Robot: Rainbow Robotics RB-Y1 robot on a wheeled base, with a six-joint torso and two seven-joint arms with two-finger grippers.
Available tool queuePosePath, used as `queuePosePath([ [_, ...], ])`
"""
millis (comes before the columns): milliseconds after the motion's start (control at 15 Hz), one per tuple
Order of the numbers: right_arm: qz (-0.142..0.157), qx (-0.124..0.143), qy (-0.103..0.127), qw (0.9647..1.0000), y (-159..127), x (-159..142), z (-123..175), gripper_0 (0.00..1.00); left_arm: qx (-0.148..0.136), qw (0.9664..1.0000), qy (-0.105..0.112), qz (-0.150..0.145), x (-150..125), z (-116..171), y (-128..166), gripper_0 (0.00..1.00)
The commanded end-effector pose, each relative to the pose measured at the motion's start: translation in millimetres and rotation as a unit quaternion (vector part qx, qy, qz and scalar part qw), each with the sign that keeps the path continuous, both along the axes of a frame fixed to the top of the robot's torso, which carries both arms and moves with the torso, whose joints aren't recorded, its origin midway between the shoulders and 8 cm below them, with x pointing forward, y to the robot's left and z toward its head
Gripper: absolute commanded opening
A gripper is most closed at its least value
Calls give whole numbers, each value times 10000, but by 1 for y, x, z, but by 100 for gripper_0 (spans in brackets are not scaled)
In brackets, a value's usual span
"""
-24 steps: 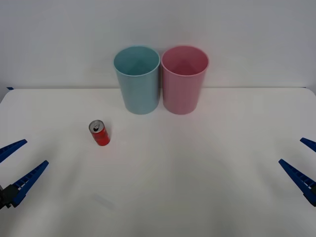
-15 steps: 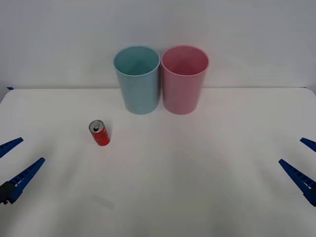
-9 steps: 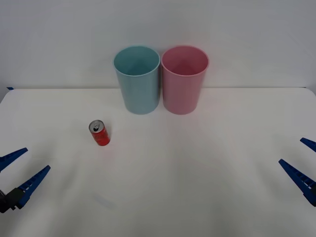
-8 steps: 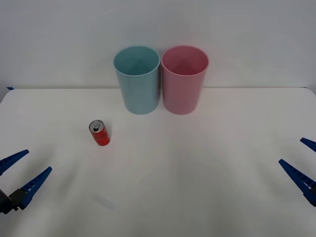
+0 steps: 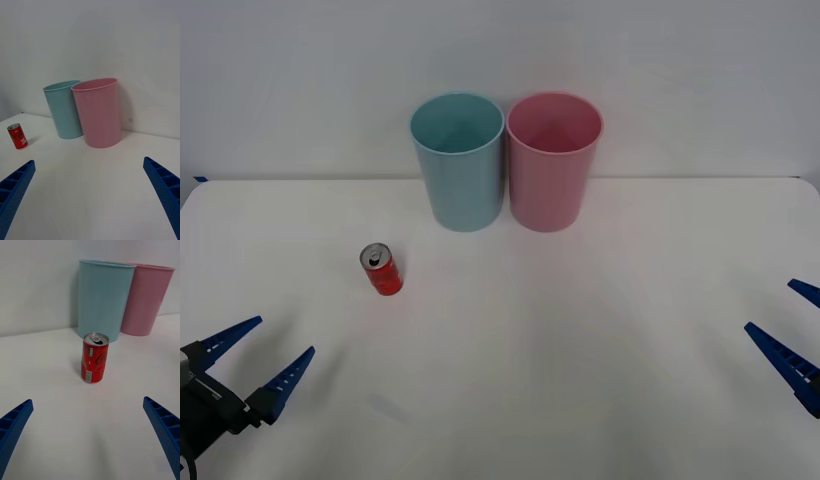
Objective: Grasp the object on the table and drop it into the matching bin: aluminum can to the light blue bin, PET bottle to the pink bin.
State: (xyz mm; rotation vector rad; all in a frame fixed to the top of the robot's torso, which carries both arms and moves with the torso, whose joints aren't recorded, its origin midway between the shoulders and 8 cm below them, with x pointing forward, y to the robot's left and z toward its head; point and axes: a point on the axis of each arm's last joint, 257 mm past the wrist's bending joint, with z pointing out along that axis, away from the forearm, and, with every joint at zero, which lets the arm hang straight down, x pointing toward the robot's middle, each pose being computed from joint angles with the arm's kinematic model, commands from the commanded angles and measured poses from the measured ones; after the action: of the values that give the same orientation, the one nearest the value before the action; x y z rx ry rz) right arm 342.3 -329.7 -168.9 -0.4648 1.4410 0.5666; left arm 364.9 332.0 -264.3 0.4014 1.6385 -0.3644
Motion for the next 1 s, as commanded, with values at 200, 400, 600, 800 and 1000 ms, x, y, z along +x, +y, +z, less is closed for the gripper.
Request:
queuePosePath([
  [200,0,0,0,10000,0,0,0,100,-4,9997,25,257,7,-17,-12,100],
  [400,0,0,0,10000,0,0,0,100,-156,9984,46,534,15,-25,-21,100],
  [600,0,0,0,10000,0,0,0,100,-220,9973,95,696,26,-31,-29,100],
  [800,0,0,0,10000,0,0,0,100,-291,9966,132,764,39,-33,-41,100],
  [1000,0,0,0,10000,0,0,0,100,-483,9962,187,705,57,-39,-58,100],
])
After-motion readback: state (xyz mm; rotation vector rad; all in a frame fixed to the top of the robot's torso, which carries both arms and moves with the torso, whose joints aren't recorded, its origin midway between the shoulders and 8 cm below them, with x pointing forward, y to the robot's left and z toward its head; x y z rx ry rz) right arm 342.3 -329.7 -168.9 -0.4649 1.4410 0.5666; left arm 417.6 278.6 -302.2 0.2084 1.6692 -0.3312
